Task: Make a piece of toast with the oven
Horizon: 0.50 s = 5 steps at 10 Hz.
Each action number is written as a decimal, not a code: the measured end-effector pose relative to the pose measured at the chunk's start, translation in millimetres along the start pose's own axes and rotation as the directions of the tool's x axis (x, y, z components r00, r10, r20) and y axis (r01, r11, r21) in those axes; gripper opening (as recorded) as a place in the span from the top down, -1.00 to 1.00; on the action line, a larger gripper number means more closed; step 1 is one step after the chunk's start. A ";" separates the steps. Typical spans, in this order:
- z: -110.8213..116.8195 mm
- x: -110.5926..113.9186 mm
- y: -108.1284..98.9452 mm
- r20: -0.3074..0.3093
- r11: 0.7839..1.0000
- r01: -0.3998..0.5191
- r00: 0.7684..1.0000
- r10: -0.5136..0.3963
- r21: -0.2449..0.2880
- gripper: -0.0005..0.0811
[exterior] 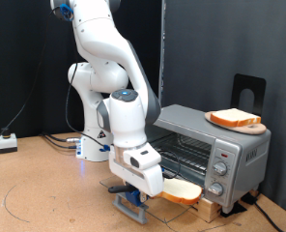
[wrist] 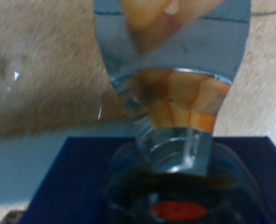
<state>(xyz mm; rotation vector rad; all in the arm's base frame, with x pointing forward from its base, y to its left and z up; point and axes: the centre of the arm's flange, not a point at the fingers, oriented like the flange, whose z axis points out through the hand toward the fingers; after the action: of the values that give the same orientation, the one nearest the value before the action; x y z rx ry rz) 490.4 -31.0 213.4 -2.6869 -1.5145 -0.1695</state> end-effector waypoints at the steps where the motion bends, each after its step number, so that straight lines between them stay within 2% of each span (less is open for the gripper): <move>1: 1.8 11.1 -5.4 -0.002 1.000 -0.010 1.000 0.010 -0.006 0.02; 3: 6.9 33.8 -17.6 -0.007 0.999 -0.029 1.000 0.029 -0.017 0.02; 5: 7.2 37.8 -16.9 -0.006 0.999 -0.039 0.999 0.039 -0.036 0.02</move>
<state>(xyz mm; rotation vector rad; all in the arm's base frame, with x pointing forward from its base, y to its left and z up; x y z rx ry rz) 495.9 10.5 210.7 -2.7395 -1.4709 -0.2037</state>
